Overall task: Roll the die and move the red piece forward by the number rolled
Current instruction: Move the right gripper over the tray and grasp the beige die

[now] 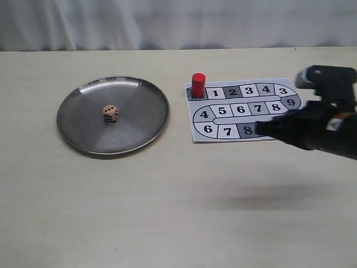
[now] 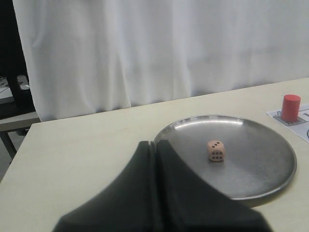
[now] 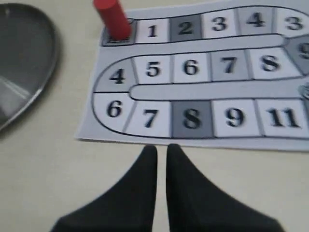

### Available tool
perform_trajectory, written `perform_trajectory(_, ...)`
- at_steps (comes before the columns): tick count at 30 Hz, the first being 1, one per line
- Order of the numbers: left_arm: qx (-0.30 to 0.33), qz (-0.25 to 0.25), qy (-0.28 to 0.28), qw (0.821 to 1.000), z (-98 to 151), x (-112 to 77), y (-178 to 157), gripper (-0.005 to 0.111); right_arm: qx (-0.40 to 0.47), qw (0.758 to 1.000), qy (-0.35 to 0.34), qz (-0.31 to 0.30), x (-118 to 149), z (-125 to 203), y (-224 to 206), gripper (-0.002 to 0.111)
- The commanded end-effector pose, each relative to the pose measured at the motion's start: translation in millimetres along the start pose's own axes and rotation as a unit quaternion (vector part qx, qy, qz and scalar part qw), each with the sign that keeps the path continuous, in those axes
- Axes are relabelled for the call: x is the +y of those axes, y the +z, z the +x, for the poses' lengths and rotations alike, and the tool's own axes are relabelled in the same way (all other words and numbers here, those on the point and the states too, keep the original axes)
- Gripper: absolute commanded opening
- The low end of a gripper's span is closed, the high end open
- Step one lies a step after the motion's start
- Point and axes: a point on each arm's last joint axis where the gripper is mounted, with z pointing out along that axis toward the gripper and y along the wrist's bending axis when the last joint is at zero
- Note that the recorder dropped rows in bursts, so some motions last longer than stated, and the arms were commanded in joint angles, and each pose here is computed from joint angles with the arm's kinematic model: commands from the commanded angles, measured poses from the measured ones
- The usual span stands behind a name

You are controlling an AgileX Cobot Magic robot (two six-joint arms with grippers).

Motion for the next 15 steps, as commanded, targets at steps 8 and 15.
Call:
perform_trajectory(8,-0.004,0.001,-0.003,1.0,-0.2,-0.2,0.0,0.0,0.071,0.979,-0.149,-0.119,162.6,-63.3,139.4,0.066)
perform_trajectory(15,-0.004,0.001,-0.003,1.0,-0.2,-0.2,0.0,0.0,0.084,0.963,-0.204,-0.152,224.8,-58.9,205.7,0.067)
